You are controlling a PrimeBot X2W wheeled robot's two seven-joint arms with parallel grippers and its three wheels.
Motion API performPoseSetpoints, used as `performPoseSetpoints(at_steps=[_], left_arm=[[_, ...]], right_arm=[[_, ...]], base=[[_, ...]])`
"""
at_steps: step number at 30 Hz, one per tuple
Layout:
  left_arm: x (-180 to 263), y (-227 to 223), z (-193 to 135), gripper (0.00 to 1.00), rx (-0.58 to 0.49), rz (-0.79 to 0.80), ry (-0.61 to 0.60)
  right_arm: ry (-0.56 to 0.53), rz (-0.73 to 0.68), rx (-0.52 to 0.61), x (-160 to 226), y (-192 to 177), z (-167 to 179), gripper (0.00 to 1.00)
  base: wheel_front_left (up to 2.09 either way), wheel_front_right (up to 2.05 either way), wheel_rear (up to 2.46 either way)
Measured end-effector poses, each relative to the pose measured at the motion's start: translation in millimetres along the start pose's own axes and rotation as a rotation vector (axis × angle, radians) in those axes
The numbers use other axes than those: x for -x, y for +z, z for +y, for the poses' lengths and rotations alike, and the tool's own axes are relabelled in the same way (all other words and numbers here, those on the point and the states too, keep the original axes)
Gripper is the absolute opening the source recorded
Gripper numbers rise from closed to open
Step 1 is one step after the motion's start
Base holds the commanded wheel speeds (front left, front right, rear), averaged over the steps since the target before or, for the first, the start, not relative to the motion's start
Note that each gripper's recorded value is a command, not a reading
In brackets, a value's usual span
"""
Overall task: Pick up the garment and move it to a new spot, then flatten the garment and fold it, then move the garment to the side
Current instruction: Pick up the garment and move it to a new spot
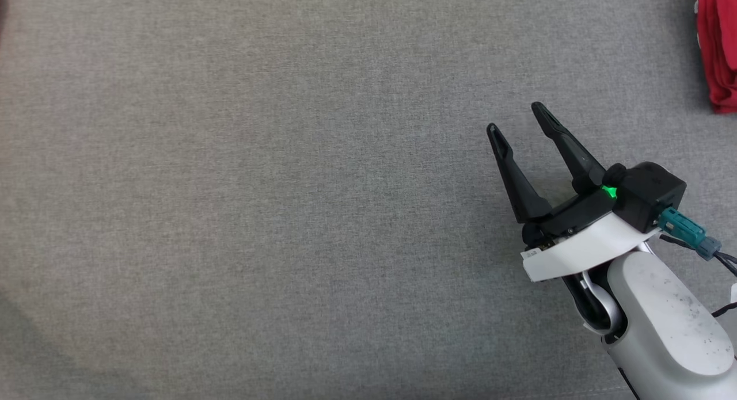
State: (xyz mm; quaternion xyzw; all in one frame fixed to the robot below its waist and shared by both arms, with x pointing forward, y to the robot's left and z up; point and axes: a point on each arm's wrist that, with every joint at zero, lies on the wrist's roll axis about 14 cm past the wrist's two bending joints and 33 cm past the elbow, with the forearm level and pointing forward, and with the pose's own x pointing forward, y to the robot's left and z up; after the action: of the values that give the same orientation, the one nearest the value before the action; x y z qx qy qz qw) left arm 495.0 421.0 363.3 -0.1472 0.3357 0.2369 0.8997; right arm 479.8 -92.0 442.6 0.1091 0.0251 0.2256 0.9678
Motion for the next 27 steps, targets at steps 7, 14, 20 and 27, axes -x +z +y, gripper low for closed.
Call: performPoseSetpoints(at_steps=[7, 14, 20, 27], left_arm=[[-13, -8, -13, 0.00, -0.041, 0.006, -0.006], [7, 33, -23, 0.00, -0.162, -0.136, -0.041], [45, 84, -63, 0.00, -0.287, -0.304, -0.157], [113, 109, -143, 0.00, -0.429, -0.474, -0.399]], right_arm=[[-0.036, 0.024, 0.003, 5, -9, -10, 1.00], [-0.028, -0.014, -0.028, 7, 7, 8, 1.00], [-0.043, -0.056, -0.059, 20, 26, 21, 1.00], [-0.084, -0.126, -0.065, 45, 57, 24, 1.00]], base=[[0.00, 0.00, 0.00], [0.00, 0.00, 0.00], [0.00, 0.00, 0.00], [0.00, 0.00, 0.00]])
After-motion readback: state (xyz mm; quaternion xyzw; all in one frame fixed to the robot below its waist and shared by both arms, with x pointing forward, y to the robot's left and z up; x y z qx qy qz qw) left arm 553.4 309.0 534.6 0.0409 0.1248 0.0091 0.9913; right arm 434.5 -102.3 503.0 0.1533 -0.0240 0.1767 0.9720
